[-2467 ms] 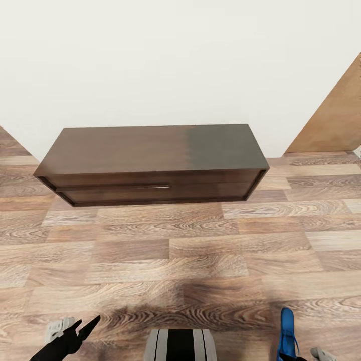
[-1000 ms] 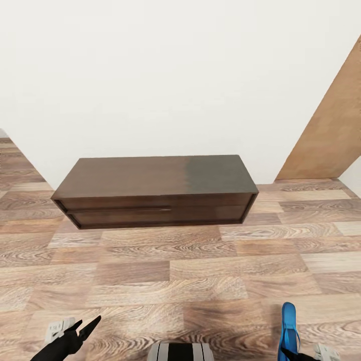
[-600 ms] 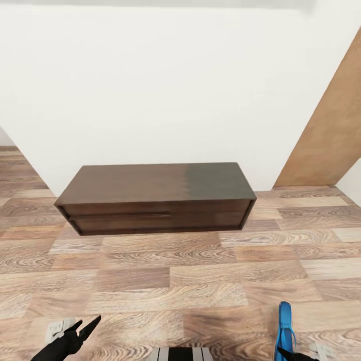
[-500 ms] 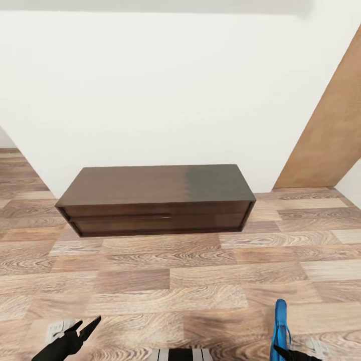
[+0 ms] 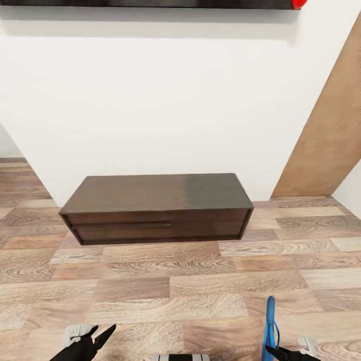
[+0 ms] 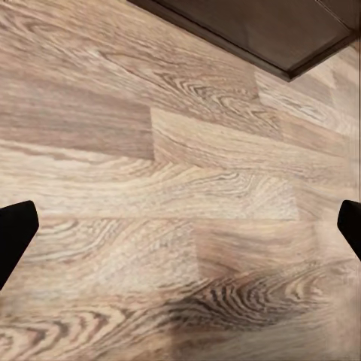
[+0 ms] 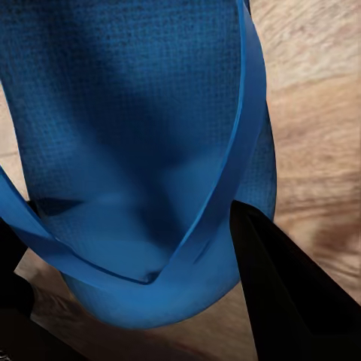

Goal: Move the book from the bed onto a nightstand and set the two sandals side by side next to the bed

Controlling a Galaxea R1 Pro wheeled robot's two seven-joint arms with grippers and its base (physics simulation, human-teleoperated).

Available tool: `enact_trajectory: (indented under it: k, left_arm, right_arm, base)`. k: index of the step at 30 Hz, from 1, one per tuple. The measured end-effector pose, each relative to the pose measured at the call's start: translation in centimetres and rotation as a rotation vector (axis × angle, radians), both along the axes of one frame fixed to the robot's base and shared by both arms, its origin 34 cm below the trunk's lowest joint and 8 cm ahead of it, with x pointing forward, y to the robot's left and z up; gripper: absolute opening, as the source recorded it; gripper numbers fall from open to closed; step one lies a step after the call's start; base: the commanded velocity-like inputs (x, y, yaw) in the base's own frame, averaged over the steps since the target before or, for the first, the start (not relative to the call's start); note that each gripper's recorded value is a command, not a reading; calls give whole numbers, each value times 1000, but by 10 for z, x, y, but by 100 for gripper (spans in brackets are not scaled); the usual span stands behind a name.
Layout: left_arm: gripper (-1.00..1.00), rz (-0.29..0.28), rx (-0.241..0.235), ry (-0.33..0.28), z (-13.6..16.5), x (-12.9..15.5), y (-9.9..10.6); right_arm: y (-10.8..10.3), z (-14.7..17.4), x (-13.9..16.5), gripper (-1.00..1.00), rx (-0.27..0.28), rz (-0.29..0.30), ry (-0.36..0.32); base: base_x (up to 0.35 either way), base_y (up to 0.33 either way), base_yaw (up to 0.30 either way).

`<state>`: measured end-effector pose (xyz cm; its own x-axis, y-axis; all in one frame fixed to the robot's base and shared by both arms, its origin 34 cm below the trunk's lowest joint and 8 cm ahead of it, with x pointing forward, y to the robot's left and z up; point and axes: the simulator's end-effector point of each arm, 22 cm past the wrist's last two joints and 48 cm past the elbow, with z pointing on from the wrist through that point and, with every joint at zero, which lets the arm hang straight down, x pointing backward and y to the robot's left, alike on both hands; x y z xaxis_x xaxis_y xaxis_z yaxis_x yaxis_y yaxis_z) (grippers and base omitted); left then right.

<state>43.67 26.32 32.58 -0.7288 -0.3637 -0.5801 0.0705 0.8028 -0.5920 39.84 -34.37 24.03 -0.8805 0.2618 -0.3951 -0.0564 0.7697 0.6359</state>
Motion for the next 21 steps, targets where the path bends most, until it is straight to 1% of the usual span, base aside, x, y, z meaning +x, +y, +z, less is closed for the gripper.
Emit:
enact_trajectory:
  k: [3, 6, 8, 9, 11, 12, 13, 15, 18, 21]
  left_arm:
    - [100, -4, 2, 5, -1, -3, -1]
    - [100, -8, 14, 29, -11, -12, -2]
    - [100, -24, 22, 45, -17, -19, -13]
    - [100, -37, 33, 56, -23, -24, -18]
    - [100, -70, 79, 87, -37, -37, -27]
    - [100, -77, 89, 91, -39, -39, -29]
    - [100, -87, 110, 112, -48, -46, -37]
    - [100, -82, 135, 134, -58, -52, -40]
    - [100, -70, 163, 138, -62, -53, -38]
    - [100, -64, 178, 129, -61, -51, -36]
  right_arm:
    - [1, 4, 3, -100, 2, 0, -14]
    - [0, 8, 7, -100, -1, -2, -26]
    - [0, 11, 9, -100, -2, -2, -34]
    - [0, 12, 9, -100, -2, -2, -37]
    - [2, 14, 11, -100, 0, -3, -43]
    - [2, 15, 12, -100, 0, -2, -47]
    - [3, 16, 12, -100, 1, -2, -50]
    - [3, 19, 14, -100, 1, -2, -57]
    - [4, 23, 17, -100, 1, -3, -69]
    - [3, 28, 20, -100, 1, -2, -81]
  base:
    - [0, 0, 0]
    - [0, 0, 0]
    - [0, 0, 0]
    - [0, 0, 0]
    - [0, 0, 0]
    - [0, 0, 0]
    - [0, 0, 0]
    - [0, 0, 0]
    - [0, 0, 0]
    - [0, 0, 0]
